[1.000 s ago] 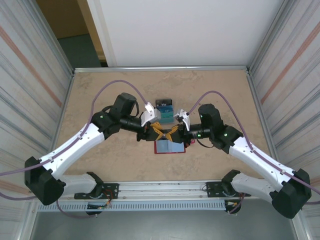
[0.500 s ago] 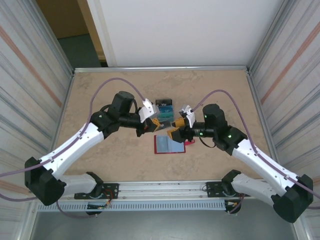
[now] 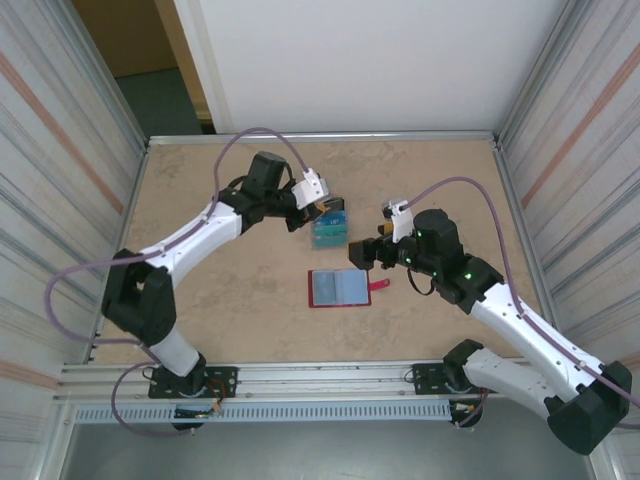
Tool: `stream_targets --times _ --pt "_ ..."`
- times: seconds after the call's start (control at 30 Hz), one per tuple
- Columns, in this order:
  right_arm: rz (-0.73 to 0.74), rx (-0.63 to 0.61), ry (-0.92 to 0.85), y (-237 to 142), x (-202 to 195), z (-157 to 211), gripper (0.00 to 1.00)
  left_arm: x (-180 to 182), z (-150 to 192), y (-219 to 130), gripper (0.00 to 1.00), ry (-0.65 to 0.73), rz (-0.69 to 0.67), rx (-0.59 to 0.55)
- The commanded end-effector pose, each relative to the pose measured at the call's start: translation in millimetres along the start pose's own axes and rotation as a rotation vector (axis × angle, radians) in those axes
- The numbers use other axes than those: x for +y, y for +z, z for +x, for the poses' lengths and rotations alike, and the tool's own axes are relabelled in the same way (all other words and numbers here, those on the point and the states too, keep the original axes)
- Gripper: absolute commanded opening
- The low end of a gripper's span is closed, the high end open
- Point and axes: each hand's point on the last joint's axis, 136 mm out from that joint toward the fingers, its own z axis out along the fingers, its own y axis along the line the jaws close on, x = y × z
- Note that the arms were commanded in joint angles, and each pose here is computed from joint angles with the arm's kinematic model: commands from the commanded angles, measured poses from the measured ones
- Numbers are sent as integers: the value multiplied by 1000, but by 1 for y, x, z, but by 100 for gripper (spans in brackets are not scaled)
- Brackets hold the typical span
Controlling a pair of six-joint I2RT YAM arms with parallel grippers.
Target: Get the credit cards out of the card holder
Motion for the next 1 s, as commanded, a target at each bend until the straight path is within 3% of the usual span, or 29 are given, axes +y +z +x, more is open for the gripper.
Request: stream_targets --times 0.0,0.33,0.97 --pt "115 -53 76 -11 -19 -10 99 24 -12 12 0 130 -33 -51" --pt "266 -67 194 -16 -47 -2 99 56 27 65 0 120 -21 23" --pt "292 -89 216 -19 -51 -5 99 57 55 81 0 97 74 42"
